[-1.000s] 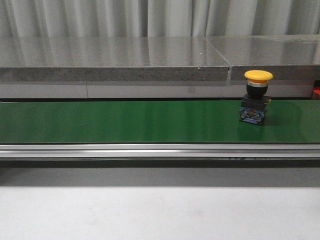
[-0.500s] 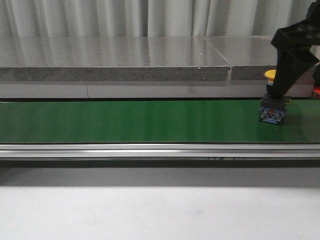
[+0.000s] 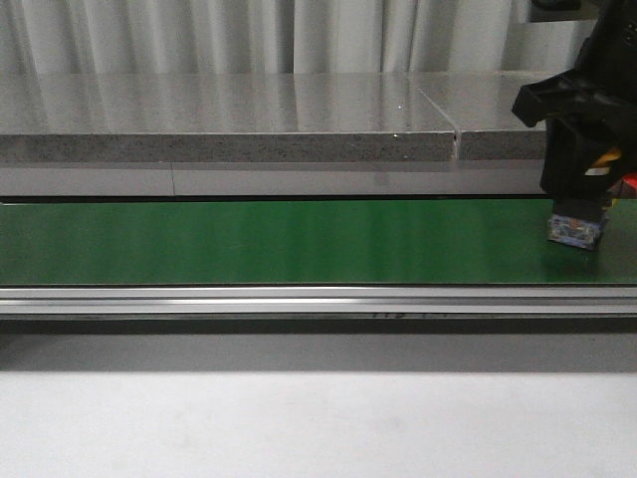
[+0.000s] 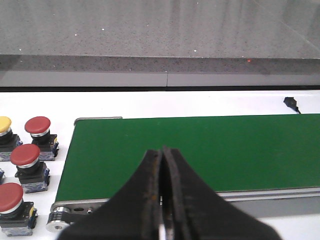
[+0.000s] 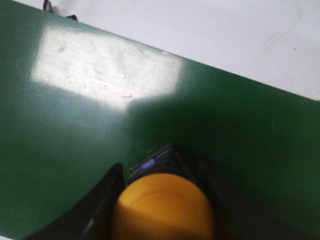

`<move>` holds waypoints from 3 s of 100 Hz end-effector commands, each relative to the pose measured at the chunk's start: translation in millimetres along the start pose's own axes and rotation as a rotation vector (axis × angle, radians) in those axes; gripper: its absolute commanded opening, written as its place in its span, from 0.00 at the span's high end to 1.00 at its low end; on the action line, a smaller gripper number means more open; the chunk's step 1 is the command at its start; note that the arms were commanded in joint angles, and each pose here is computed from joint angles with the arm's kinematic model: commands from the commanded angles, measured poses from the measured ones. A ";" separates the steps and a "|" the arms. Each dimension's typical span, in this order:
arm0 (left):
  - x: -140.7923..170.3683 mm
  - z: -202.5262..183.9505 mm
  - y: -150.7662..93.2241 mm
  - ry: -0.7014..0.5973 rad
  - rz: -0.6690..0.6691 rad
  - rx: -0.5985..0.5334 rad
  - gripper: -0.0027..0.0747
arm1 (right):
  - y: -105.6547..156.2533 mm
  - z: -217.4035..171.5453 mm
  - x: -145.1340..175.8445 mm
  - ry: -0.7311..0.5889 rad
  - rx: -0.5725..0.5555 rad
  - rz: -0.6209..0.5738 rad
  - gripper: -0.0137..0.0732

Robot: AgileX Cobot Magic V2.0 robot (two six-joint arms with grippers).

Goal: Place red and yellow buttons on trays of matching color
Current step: 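Carry the yellow button into the yellow tray and release it, then raise the right gripper back above the belt end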

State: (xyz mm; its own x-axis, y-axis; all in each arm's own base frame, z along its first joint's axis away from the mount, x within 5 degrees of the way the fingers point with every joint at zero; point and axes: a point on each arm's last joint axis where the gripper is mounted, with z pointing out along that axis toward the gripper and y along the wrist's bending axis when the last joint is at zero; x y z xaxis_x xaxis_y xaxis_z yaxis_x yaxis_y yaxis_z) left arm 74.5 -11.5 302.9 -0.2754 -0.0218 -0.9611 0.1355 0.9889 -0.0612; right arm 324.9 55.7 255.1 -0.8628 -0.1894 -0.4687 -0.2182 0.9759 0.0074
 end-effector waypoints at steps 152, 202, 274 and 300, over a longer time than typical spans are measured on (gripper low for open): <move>-14.5 -2.6 -1.9 -0.093 -0.006 0.018 0.99 | -206.8 -37.4 112.7 -0.159 0.398 0.777 0.65; -14.5 -2.6 -1.9 -0.093 -0.006 0.018 0.99 | -214.4 -8.5 120.4 -0.078 0.373 0.796 0.39; -14.5 -2.6 -1.9 -0.093 -0.006 0.018 0.99 | -145.5 -116.6 69.0 -0.528 0.394 0.568 0.09; -14.5 -2.6 -1.9 -0.093 -0.006 0.018 0.99 | -76.3 -156.7 64.2 -0.673 0.296 0.316 0.09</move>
State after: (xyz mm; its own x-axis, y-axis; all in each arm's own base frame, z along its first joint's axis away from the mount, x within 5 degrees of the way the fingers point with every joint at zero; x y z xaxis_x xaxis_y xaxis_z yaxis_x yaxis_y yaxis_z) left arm 74.5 -11.5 302.8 -0.2770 -0.0215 -0.9606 0.1354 0.9889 -0.0612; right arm 225.3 -64.1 342.2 -0.4702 0.1945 -0.8608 0.2732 0.9596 0.0675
